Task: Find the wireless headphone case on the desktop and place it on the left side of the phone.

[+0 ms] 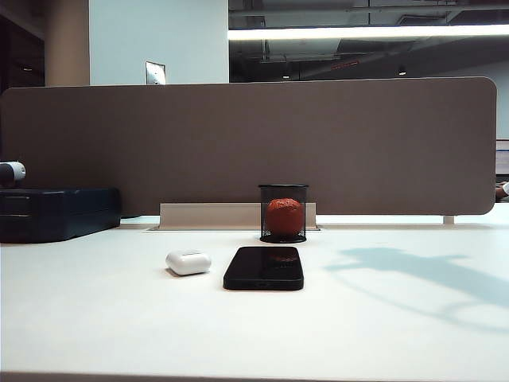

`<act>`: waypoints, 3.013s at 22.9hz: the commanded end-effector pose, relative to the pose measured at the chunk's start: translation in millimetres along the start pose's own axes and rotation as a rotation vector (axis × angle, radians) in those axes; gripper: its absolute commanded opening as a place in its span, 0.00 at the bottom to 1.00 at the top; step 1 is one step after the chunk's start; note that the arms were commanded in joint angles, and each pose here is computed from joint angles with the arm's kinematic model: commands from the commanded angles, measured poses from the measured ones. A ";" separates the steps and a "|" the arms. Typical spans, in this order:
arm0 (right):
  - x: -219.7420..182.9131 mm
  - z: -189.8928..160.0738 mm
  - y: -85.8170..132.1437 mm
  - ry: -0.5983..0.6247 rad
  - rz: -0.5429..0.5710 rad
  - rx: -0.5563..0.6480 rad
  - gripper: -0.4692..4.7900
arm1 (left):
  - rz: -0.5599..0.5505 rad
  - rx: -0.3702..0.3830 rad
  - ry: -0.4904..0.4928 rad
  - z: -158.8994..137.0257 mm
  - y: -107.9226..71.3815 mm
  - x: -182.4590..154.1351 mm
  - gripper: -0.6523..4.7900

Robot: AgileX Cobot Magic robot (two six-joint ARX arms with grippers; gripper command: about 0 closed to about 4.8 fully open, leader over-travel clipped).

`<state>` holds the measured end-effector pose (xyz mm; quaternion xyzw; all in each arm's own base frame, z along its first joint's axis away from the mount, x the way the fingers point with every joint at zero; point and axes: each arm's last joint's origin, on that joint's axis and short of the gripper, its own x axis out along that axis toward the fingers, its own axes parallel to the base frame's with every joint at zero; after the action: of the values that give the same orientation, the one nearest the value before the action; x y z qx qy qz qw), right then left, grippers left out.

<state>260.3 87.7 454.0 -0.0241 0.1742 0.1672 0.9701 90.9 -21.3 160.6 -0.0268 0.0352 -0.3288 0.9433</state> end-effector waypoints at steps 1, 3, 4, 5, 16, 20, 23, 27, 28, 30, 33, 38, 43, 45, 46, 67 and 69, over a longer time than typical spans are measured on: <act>-28.4 0.9 -24.4 -0.001 -0.095 -0.002 0.09 | 0.027 0.010 -0.014 2.1 0.6 -0.1 0.11; -52.5 -1.3 -43.3 0.004 -0.172 0.022 0.09 | 0.036 0.010 -0.014 2.1 0.8 -0.1 0.11; -58.0 -2.1 -46.5 0.007 -0.191 0.020 0.09 | 0.037 0.010 -0.014 2.1 0.8 -0.1 0.11; -70.5 -3.8 -53.2 0.011 -0.231 0.016 0.09 | 0.044 0.010 -0.014 2.1 1.0 -0.1 0.11; -144.4 -40.2 -57.0 -0.153 -0.359 0.031 0.09 | 0.102 0.010 -0.017 2.2 2.7 -0.2 0.11; -142.9 -80.3 -51.8 -0.148 -0.356 0.069 0.09 | 0.222 0.009 -0.023 2.4 6.2 -0.8 0.11; -140.7 -103.9 -48.7 -0.152 -0.350 0.068 0.09 | 0.301 0.008 -0.025 2.3 8.4 -1.4 0.11; -132.9 -151.7 -43.3 -0.184 -0.318 0.106 0.09 | 0.431 0.007 -0.031 2.6 11.9 -2.8 0.11; -131.0 -165.9 -41.8 -0.197 -0.315 0.134 0.09 | 0.466 0.007 -0.033 2.7 12.8 -3.2 0.11; -127.5 -188.8 -39.0 -0.218 -0.296 0.151 0.09 | 0.501 0.006 -0.035 2.8 13.7 -3.7 0.11; -124.0 -213.1 -35.2 -0.234 -0.252 0.141 0.09 | 0.510 0.003 -0.036 2.8 13.9 -3.8 0.11; -120.3 -245.6 -31.5 -0.292 -0.255 0.119 0.09 | 0.534 0.008 -0.050 4.2 14.4 -4.2 0.11; -110.4 -269.9 -31.7 -0.323 -0.241 0.106 0.09 | 0.542 0.020 -0.084 7.6 14.4 -4.5 0.11; -106.1 -280.4 -32.1 -0.310 -0.240 0.111 0.09 | 0.541 0.020 -0.084 7.5 14.4 -4.4 0.11; -102.8 -287.3 -32.5 -0.302 -0.240 0.114 0.09 | 0.542 0.020 -0.084 7.5 14.4 -4.5 0.11; -72.7 -343.2 -38.7 -0.268 -0.267 0.116 0.08 | 0.542 0.016 -0.071 6.2 14.5 -4.4 0.11; -72.3 -343.9 -38.8 -0.267 -0.268 0.114 0.08 | 0.542 0.014 -0.067 5.7 14.6 -4.3 0.11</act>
<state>95.7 -7.8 153.1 0.0358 0.0613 0.0285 0.9971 97.1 -7.0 164.6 -0.0210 0.0089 -0.0643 0.9977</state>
